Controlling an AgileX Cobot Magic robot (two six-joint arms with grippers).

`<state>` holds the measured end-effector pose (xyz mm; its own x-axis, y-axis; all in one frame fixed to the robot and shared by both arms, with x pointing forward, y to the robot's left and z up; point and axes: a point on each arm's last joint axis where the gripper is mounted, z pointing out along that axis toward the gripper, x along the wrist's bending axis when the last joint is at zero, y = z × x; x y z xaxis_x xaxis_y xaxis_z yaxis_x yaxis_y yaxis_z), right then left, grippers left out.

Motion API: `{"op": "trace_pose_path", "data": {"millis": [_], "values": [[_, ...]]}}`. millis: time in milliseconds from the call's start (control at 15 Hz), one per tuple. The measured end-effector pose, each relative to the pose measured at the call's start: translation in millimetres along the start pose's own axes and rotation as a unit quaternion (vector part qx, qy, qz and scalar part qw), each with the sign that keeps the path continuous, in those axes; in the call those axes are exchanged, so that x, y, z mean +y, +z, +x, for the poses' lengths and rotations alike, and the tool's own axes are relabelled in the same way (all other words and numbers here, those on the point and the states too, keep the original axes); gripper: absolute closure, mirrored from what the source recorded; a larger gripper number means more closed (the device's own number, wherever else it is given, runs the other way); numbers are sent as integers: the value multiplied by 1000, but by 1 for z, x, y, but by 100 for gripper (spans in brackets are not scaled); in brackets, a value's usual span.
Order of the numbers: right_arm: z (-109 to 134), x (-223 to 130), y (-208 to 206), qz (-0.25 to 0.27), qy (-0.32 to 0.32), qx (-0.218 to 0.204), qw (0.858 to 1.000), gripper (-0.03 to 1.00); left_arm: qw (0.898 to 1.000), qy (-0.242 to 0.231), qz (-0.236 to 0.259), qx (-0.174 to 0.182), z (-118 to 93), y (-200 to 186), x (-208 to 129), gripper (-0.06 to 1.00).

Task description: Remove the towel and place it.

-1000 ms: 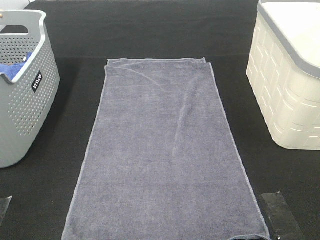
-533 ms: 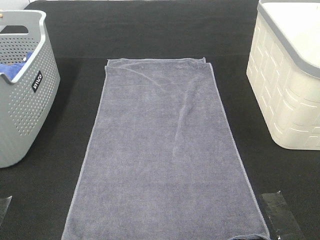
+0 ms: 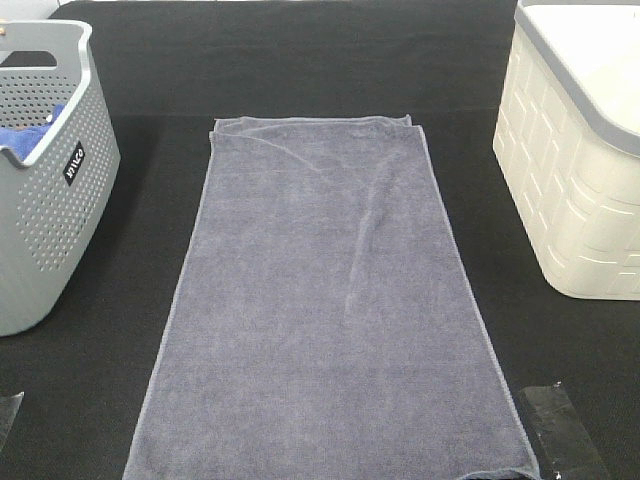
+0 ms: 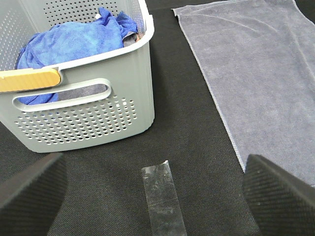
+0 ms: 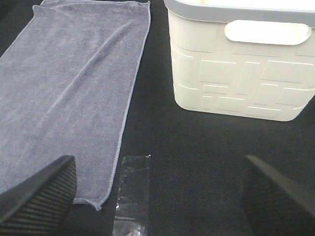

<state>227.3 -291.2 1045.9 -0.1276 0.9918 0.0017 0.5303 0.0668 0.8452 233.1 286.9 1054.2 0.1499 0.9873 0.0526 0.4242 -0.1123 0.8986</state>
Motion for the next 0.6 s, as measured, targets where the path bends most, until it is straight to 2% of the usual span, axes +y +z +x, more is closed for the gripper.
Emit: {"op": "trace_pose_path", "data": {"millis": [600], "values": [[0,0,0,0,1,1,1000,14,1000,1,0,0,0,0,0,3]]}}
